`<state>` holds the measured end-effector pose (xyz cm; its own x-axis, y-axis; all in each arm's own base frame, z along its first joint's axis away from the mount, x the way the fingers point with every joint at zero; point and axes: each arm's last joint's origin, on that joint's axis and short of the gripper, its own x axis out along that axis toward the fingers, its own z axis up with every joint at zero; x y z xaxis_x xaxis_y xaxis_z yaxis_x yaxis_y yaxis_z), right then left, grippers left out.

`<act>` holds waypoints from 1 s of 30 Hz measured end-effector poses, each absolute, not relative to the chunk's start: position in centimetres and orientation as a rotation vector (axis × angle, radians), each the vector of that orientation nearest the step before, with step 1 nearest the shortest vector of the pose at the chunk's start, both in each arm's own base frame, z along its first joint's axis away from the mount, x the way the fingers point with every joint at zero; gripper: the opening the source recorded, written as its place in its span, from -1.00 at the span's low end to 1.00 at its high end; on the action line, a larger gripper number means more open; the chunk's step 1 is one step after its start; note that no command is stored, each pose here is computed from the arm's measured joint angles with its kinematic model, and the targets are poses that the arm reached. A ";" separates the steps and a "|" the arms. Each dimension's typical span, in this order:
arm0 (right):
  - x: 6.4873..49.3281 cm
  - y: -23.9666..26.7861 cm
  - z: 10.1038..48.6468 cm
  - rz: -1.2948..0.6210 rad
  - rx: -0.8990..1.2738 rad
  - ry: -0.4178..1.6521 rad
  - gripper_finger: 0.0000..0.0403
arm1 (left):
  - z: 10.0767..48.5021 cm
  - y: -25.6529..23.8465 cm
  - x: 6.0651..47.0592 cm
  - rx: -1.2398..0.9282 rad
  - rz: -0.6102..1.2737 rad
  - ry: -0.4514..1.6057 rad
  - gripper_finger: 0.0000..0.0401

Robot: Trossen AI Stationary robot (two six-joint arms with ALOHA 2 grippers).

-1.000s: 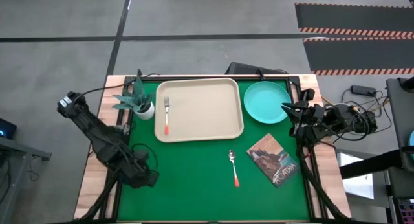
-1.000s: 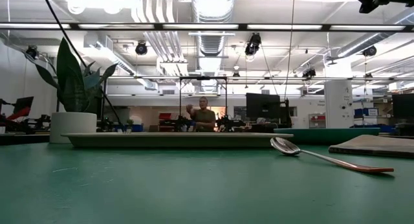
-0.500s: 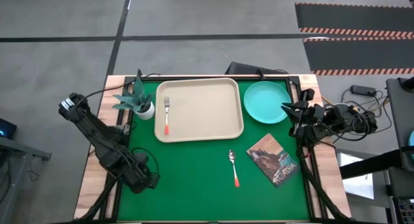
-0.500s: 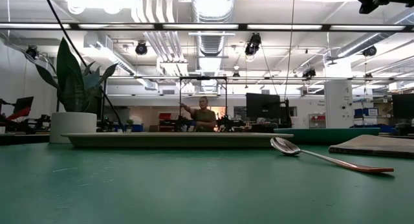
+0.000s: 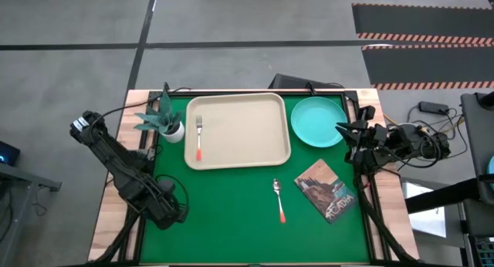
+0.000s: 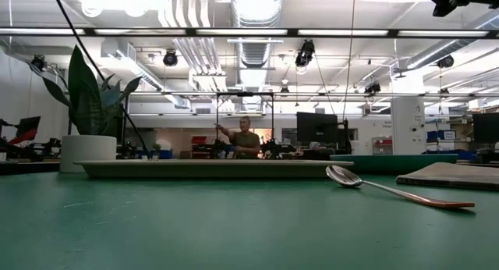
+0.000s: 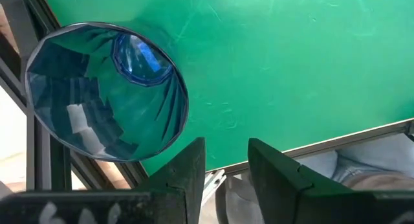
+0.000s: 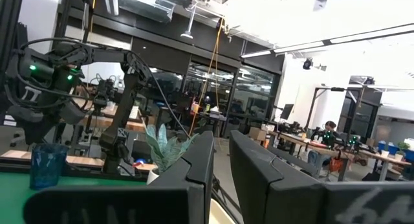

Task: Pick and place plate/cup/fork/spoon on tray
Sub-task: Put the blue cup on the white tray

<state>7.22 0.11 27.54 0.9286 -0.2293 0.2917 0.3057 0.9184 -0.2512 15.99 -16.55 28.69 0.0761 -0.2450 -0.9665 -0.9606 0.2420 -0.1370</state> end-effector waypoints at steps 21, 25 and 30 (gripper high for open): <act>7.2 0.1 27.5 -0.276 -0.283 -0.263 -0.79 | 28.7 -16.5 16.0 -1.188 0.789 1.384 -0.43; 7.2 0.1 27.5 -0.276 -0.283 -0.263 -0.79 | 28.7 -16.5 16.0 -1.181 0.784 1.386 -0.29; 7.2 0.1 27.5 -0.274 -0.271 -0.265 -0.79 | 28.7 -16.8 15.6 -1.142 0.751 1.442 -0.12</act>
